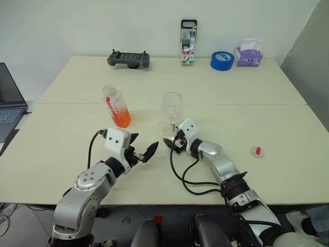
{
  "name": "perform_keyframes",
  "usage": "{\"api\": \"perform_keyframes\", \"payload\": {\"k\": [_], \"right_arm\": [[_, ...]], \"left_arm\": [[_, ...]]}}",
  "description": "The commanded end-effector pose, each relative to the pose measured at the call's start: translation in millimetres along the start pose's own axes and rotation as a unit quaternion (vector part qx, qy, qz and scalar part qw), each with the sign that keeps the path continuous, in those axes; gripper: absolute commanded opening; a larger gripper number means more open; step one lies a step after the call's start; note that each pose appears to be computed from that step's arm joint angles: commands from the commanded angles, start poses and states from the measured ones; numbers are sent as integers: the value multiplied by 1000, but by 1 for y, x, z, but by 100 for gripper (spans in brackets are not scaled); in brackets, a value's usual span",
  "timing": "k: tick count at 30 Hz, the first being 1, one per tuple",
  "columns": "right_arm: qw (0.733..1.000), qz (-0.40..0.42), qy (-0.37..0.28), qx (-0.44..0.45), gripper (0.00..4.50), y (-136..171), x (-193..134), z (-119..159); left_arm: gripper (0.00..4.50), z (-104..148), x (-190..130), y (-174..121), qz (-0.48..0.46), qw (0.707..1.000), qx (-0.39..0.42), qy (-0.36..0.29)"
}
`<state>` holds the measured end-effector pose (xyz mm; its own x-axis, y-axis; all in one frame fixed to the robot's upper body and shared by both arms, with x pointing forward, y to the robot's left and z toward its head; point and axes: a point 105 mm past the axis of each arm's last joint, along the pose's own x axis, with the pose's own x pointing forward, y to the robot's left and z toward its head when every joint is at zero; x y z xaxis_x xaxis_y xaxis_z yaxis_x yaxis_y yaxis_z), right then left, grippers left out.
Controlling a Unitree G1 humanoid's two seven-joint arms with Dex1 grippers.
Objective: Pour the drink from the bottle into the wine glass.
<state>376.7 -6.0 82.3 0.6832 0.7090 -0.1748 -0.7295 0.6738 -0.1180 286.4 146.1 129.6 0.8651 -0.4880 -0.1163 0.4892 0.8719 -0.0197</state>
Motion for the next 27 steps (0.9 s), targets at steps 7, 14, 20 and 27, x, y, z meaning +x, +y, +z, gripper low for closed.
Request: {"api": "perform_keyframes", "payload": {"k": [7, 14, 20, 27], "right_arm": [[999, 32, -18, -24, 444, -6, -45, 41], [997, 39, 28, -61, 444, -20, -109, 49], [985, 73, 31, -154, 444, -28, -157, 125], [975, 123, -52, -175, 444, -14, -157, 202]], "left_arm": [[450, 5, -9, 29, 95, 995, -7, -44], [450, -10, -20, 30, 114, 993, 14, -27], [450, 6, -23, 45, 158, 985, 22, -66], [450, 22, -9, 57, 154, 983, 49, -91]]}}
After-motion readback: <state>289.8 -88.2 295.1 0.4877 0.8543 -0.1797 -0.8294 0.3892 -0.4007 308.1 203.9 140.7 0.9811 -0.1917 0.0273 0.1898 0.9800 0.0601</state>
